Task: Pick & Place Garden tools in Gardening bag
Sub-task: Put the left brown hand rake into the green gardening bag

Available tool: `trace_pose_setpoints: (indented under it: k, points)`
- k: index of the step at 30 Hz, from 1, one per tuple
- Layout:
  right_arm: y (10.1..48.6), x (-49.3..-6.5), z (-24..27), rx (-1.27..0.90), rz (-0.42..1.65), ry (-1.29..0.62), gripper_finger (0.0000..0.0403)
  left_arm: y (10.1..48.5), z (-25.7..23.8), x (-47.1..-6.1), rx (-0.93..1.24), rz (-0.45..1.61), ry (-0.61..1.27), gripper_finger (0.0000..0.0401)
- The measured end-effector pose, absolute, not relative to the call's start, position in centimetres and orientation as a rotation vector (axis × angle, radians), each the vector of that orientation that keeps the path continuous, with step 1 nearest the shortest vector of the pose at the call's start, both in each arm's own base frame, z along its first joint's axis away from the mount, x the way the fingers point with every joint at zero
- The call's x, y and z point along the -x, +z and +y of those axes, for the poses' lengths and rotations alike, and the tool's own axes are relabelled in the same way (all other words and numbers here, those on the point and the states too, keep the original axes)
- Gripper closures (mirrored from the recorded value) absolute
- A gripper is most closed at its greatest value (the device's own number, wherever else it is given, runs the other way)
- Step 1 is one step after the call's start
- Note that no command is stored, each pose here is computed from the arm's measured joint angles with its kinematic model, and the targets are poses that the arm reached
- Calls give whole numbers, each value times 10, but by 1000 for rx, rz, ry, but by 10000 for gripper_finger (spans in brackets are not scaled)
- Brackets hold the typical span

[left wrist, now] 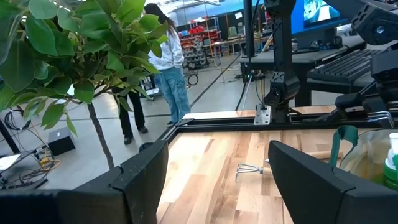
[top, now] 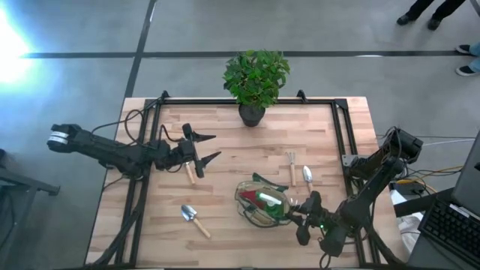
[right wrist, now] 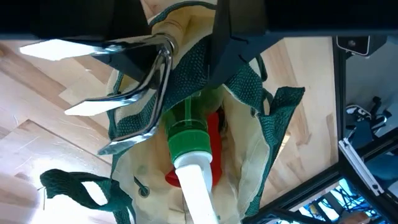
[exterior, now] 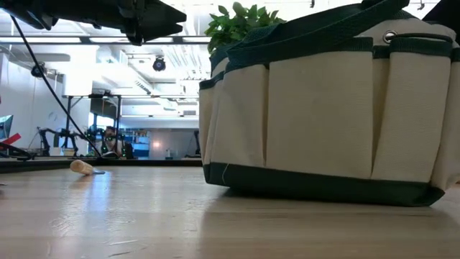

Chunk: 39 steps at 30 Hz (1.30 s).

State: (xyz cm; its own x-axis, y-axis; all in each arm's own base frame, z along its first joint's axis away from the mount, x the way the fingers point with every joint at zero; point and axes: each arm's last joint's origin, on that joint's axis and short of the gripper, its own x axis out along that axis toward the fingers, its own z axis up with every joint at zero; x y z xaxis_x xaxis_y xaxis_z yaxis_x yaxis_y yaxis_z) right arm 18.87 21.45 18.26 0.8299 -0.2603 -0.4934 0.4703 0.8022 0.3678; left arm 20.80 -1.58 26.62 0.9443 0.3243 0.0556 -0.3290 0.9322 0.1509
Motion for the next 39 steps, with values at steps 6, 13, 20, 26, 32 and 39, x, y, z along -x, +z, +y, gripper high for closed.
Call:
trace_pose_setpoints:
  k: [6,13,20,26,32,39]
  points:
    - [183,-187,214,-477,421,-418,236,266,-16,-208,-159,-30,334,121]
    - [184,-182,216,-379,330,-432,226,266,-16,-208,-159,-30,334,121]
    - [174,-171,215,-387,279,-441,246,268,-16,-208,-154,-45,336,121]
    - [159,-165,206,-427,276,-465,249,269,-16,-208,-152,-54,336,121]
    - [158,-162,209,-448,276,-446,241,269,-16,-208,-154,-54,336,121]
    - [159,-156,214,-444,254,-421,242,269,-16,-208,-155,-54,336,121]
